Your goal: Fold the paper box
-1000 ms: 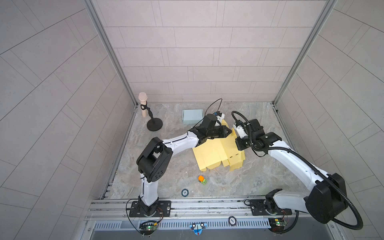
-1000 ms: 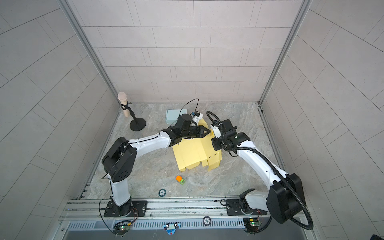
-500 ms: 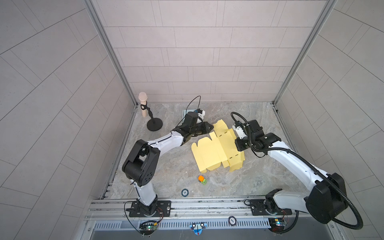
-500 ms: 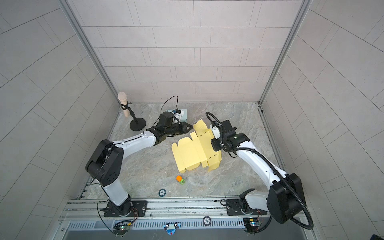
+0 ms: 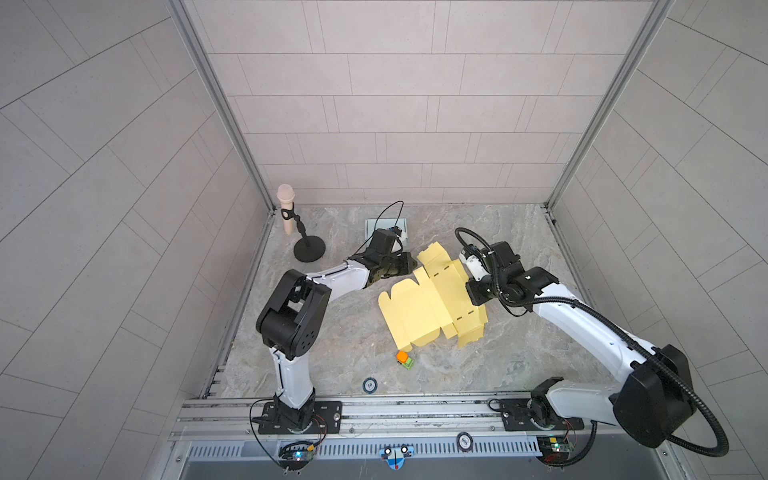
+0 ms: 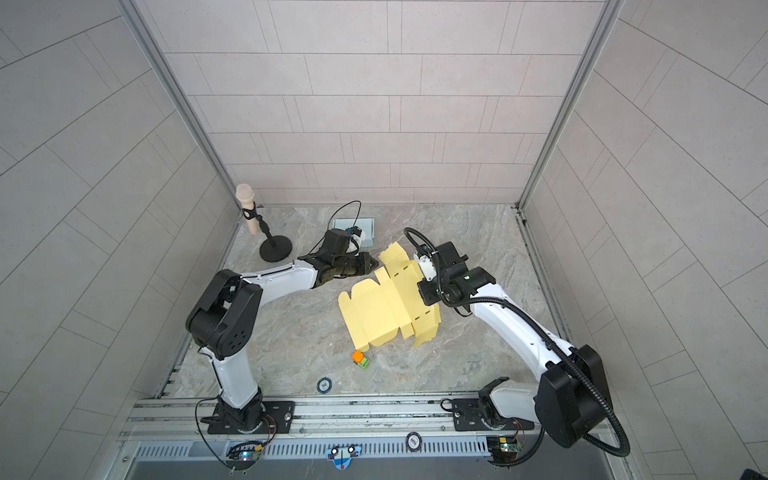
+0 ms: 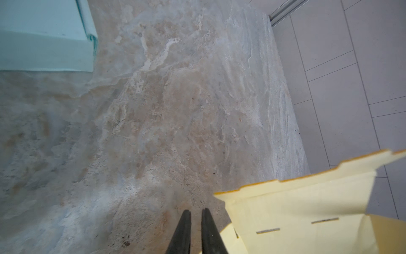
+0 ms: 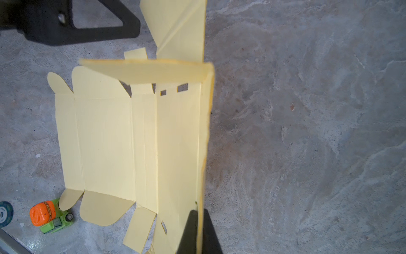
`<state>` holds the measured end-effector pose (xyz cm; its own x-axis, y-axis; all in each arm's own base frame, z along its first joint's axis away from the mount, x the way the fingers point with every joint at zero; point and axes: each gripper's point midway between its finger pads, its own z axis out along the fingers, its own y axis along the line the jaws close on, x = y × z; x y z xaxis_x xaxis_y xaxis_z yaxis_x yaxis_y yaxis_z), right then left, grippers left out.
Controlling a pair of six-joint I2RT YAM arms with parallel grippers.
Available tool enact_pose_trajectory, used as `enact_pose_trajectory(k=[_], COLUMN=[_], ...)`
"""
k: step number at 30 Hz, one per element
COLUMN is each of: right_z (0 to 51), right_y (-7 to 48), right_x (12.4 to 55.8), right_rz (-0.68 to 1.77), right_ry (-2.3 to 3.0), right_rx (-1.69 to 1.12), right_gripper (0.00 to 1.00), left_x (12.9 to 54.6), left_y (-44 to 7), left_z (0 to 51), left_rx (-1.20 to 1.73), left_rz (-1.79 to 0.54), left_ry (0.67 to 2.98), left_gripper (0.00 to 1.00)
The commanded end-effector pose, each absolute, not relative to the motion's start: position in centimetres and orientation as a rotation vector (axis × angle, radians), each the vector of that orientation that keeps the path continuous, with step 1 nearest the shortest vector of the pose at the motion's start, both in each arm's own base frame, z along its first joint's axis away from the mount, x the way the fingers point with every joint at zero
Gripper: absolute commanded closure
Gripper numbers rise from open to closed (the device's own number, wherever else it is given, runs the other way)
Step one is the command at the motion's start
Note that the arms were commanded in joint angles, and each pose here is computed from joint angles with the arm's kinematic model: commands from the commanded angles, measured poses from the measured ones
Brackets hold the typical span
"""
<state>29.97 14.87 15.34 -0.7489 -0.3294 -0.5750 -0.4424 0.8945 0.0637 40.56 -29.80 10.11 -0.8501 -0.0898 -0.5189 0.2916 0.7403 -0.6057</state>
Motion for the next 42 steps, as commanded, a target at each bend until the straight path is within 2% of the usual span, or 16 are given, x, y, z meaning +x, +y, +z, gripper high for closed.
enact_pose_trajectory(k=[1, 15, 24, 32, 42], right_z=[16.6, 16.7, 16.8, 16.9, 16.0], right_y=[14.9, 15.0, 14.6, 13.9, 13.2], right_x=[30.1, 30.4, 30.4, 30.6, 30.1], right_rz=[0.239, 0.238, 0.21, 0.095, -0.146], right_ry=[2.441, 2.433, 2.428, 2.436, 2.448], right_rx=[-0.581, -0.58, -0.569, -0.578, -0.684], right_gripper=[1.0, 1.0, 1.0, 1.0, 1.0], left_x=[41.2, 38.8, 35.8, 33.5, 35.1], left_y=[-30.1, -31.9, -33.6, -36.9, -33.6], left_z=[10.7, 11.7, 12.9, 12.6, 14.8], left_rx=[0.186, 0.227, 0.271, 0.28, 0.208], left_rz=[-0.937, -0.994, -1.047, -1.169, -1.212], left_ry=[2.385, 2.363, 2.343, 2.315, 2.234], left_gripper=[0.85, 0.85, 0.85, 0.85, 0.84])
